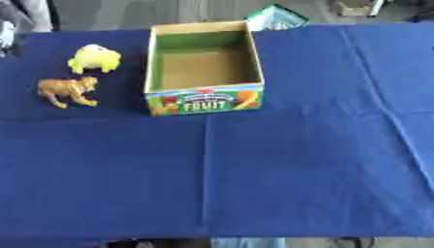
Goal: Pick up objects on the table and place them in the box.
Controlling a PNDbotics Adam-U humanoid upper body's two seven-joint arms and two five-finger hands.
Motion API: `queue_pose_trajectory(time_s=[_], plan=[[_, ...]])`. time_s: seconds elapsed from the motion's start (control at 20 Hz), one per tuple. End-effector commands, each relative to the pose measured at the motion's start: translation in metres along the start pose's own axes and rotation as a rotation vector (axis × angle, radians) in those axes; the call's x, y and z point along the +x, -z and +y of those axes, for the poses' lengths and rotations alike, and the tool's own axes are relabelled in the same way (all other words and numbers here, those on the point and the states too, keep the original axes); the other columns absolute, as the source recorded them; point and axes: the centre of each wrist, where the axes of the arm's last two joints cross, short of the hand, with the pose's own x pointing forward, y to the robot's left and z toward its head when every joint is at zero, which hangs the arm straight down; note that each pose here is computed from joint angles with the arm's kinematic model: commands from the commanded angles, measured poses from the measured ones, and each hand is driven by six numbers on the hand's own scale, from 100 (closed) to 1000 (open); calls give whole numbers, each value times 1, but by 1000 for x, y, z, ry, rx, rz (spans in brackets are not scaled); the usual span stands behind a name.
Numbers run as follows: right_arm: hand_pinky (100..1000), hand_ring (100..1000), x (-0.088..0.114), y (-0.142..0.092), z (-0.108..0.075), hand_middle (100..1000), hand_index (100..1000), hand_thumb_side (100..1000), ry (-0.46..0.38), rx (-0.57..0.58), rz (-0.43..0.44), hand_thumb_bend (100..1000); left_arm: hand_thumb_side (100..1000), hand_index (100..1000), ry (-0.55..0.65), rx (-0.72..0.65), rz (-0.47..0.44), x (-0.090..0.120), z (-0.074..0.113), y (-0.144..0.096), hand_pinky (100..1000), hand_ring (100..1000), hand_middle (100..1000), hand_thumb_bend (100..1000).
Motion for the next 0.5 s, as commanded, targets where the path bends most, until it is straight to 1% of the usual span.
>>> queue_pose_trajectory(time_s=[0.05, 0.2, 0.5], plan=[[613, 583, 5, 4, -3, 615, 814, 263, -17, 11, -18, 100, 388, 752, 103, -4, -27, 6, 12, 8, 524, 497, 585, 188], [613, 583, 5, 3, -3, 615, 814, 265, -18, 13, -18, 100, 378, 752, 223, -23, -16, 0, 20, 14, 530, 500, 588, 184], [614, 583, 5, 3, -3, 615, 814, 270, -19, 17, -16, 100, 346, 753, 499, -71, -7, -10, 38, 29, 570, 526, 604, 207]])
